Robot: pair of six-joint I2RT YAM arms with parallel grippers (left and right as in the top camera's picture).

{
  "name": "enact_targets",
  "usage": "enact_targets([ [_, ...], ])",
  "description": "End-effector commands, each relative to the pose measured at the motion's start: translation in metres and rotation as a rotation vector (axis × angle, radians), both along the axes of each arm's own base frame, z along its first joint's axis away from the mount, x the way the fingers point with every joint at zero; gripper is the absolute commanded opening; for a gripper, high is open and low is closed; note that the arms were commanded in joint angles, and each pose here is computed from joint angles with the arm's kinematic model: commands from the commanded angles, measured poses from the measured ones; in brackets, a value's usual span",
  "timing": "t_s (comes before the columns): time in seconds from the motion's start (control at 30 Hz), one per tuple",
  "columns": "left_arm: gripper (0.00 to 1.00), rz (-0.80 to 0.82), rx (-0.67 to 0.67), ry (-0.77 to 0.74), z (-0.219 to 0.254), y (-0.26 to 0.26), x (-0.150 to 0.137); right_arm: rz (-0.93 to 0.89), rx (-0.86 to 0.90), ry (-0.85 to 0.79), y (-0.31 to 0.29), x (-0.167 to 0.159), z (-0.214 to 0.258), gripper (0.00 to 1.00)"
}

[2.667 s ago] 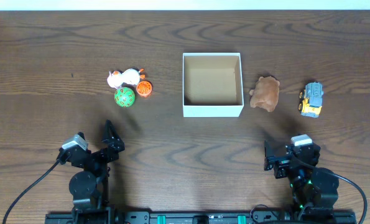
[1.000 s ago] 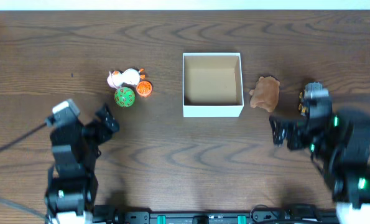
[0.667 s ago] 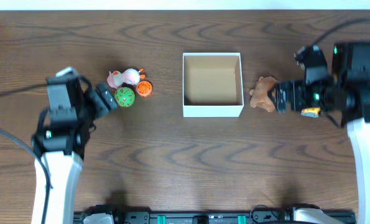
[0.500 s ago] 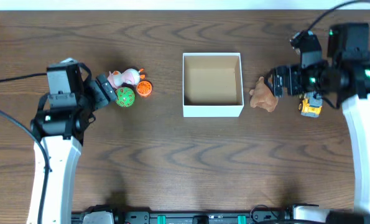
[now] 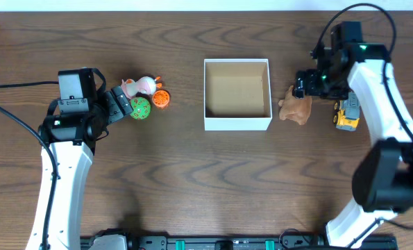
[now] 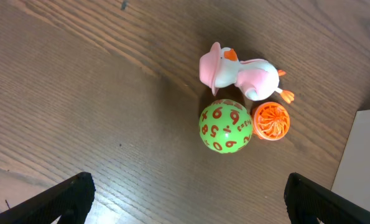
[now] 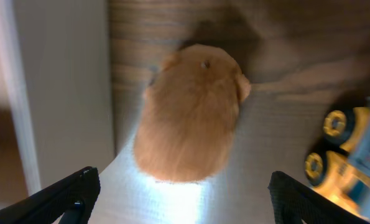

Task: Pack container
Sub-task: 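Reach the right gripper to the brown plush bear and grasp it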

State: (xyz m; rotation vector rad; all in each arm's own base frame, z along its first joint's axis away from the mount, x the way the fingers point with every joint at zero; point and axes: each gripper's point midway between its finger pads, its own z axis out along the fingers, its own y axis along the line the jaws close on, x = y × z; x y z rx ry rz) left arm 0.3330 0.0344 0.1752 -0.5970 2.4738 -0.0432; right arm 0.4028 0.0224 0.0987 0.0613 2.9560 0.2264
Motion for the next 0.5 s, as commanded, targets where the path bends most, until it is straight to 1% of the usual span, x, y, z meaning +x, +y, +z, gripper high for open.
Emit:
enact_targets([
  [0.0, 0.98, -0.001, 0.014, -0.008, 0.005, 0.003, 0.003, -0.032, -0.005, 0.029, 0.007, 0.008, -0.018, 0.90],
  [0.07, 0.98, -0.001, 0.014, -0.008, 0.005, 0.003, 0.003, -0.029, -0.008, 0.051, 0.013, 0.009, -0.031, 0.89],
  [0.13, 0.98, -0.001, 0.014, -0.008, 0.005, 0.003, 0.003, -0.038, -0.017, 0.074, 0.016, 0.010, -0.044, 0.86],
  [0.17, 0.98, -0.001, 0.014, -0.008, 0.005, 0.003, 0.003, -0.051, -0.029, 0.086, 0.016, 0.011, -0.050, 0.84],
  [0.27, 0.98, -0.001, 0.014, -0.008, 0.005, 0.003, 0.003, -0.085, -0.065, 0.123, 0.013, 0.009, -0.068, 0.71],
  [0.33, 0.98, -0.001, 0.014, -0.008, 0.005, 0.003, 0.003, -0.084, -0.067, 0.149, 0.013, 0.006, -0.077, 0.60],
  [0.4, 0.98, -0.001, 0.014, -0.008, 0.005, 0.003, 0.003, -0.099, -0.081, 0.168, 0.010, 0.003, -0.081, 0.38],
  [0.47, 0.98, -0.001, 0.014, -0.008, 0.005, 0.003, 0.003, -0.107, -0.096, 0.165, 0.006, 0.004, -0.081, 0.22],
])
